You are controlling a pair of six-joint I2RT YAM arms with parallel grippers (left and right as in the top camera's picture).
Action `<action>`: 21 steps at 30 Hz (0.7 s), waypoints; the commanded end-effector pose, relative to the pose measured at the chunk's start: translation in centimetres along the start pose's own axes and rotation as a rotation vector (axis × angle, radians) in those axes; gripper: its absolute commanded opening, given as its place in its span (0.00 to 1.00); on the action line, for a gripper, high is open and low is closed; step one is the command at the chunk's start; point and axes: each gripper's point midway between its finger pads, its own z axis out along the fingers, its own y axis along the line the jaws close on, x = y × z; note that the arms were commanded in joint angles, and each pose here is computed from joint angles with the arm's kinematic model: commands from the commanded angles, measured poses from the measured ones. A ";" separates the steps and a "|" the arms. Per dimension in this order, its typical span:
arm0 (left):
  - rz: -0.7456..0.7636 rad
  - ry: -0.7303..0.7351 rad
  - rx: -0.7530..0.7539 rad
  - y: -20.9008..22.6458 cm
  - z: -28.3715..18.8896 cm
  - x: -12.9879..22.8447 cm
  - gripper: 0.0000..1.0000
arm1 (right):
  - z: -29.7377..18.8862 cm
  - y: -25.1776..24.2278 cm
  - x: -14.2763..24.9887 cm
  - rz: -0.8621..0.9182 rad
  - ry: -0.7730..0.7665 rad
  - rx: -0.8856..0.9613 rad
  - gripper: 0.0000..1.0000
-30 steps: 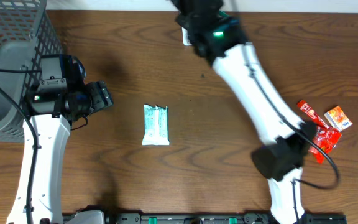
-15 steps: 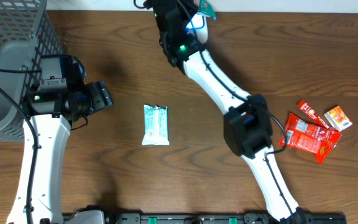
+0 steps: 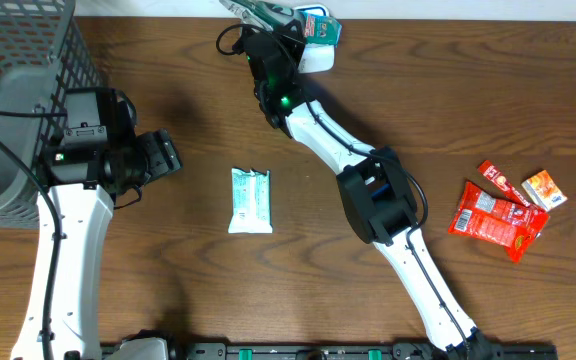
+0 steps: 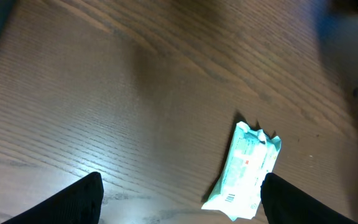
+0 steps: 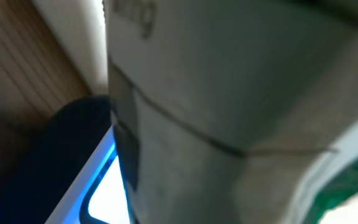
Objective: Scan the item barcode
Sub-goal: 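Raise the gloves pack to the white scanner with the right gripper, then carry the gloves pack right and release it at the table's right edge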
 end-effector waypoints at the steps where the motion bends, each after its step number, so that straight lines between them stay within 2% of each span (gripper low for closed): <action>1: 0.008 -0.017 -0.002 0.0 -0.4 -0.5 0.82 | -0.5 -0.5 -1.1 0.014 -0.033 0.002 0.01; 7: 0.008 -0.017 -0.002 0.0 -0.4 -0.5 0.82 | -0.5 0.4 -1.2 0.054 -0.049 -0.039 0.01; 10: 0.008 -0.017 -0.002 0.0 -0.4 -0.5 0.82 | -0.2 -1.1 -0.8 0.085 -0.034 -0.003 0.01; 17: 0.008 -0.017 -0.002 0.0 -0.4 -0.5 0.82 | -2.1 -9.9 -1.2 0.272 -0.048 0.027 0.01; 21: 0.008 -0.017 -0.002 0.0 -0.4 -0.5 0.82 | -5.1 -14.2 0.0 0.396 -0.031 -0.107 0.01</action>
